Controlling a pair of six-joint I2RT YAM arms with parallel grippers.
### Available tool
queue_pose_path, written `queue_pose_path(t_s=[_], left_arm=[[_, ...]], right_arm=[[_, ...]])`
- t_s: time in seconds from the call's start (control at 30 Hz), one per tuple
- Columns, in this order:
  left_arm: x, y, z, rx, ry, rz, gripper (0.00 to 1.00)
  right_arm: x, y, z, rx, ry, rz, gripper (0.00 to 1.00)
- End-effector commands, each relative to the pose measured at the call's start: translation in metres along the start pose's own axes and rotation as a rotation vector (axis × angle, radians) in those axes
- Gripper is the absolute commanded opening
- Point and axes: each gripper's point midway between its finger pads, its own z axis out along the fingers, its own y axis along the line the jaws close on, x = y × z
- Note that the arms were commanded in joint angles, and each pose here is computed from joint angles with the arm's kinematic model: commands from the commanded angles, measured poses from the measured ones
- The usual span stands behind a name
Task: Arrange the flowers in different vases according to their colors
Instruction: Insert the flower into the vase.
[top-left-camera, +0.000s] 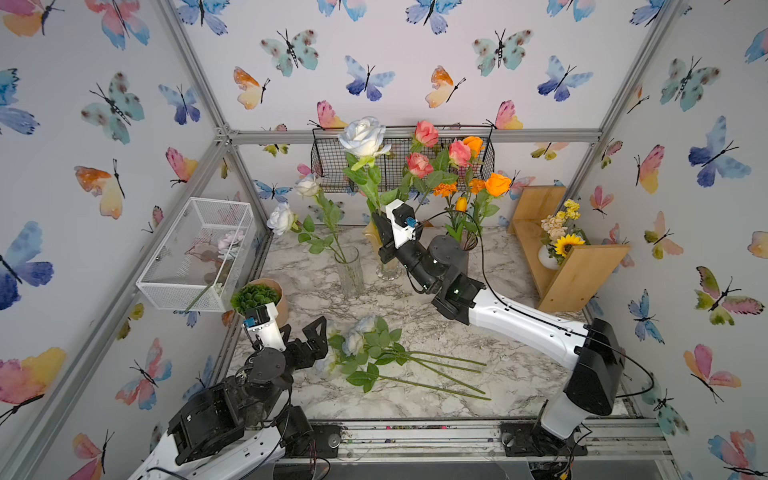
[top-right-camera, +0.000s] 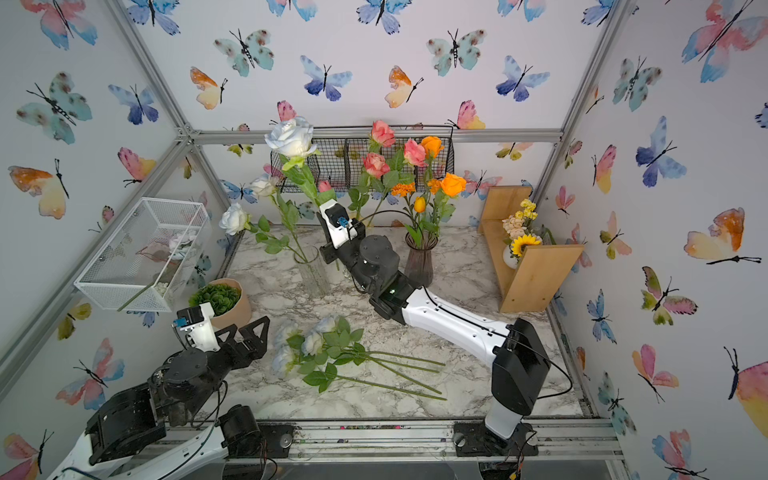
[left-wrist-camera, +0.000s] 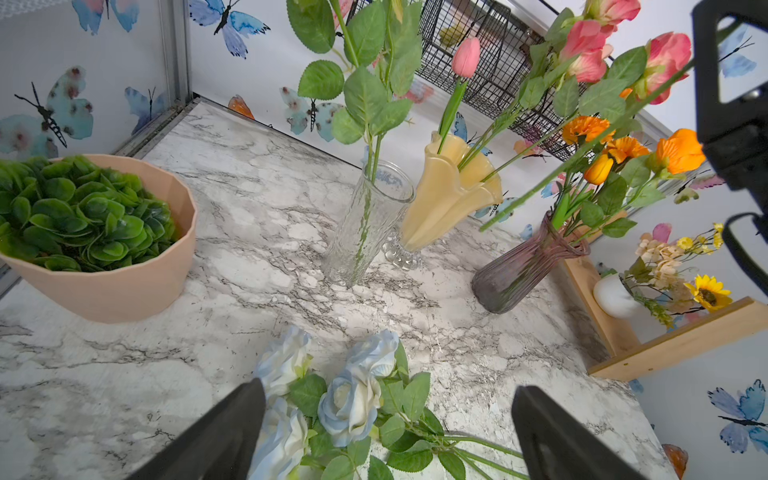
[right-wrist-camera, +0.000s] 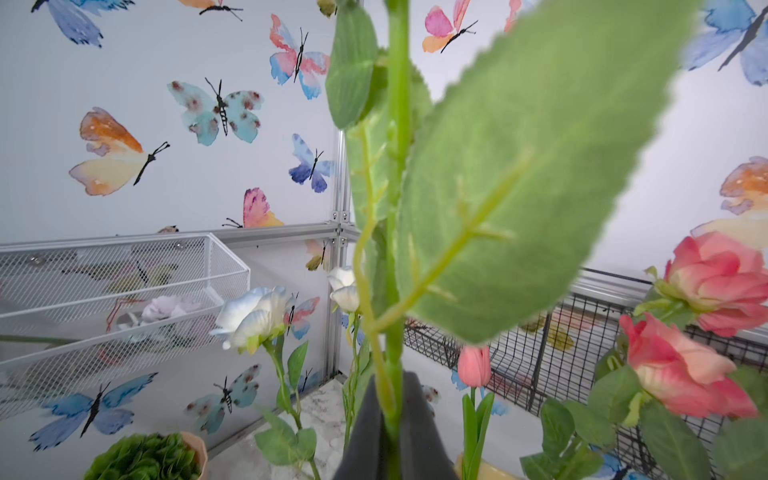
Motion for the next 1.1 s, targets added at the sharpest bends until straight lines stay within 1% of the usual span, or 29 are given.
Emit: queue_pose_path(t_s=[0.0, 0.2, 0.33, 0.6, 0.83, 1.07], left_arm=[[-0.001, -0.003, -0.002, 0.034, -0.006, 0.004, 0.99], [-0.002, -0.003, -0.003, 0.038, -0.008, 0.002, 0.99], [-0.003, -0.003, -0.005, 0.048, -0.018, -0.006, 0.99], [-0.006, 0.001, -0.009, 0.053, -0.036, -0.025, 0.99], [-0.005, 0.001, -0.009, 0.05, -0.032, -0.021, 0.99], [-0.006, 0.001, -0.009, 0.047, -0.034, -0.022, 0.99]], right_arm=[[-0.041, -0.008, 0.014, 0.051, -0.166, 0.016, 0.02], [-0.034, 0.004, 0.041, 0.027, -0.193, 0.024, 0.02], [-0.02, 0.011, 0.053, 0.013, -0.18, 0.033, 0.02], [0.023, 0.02, 0.065, 0.008, -0.131, 0.064, 0.02], [0.071, 0.028, 0.067, -0.003, -0.05, 0.086, 0.02], [0.137, 0.036, 0.074, 0.004, 0.095, 0.065, 0.02]])
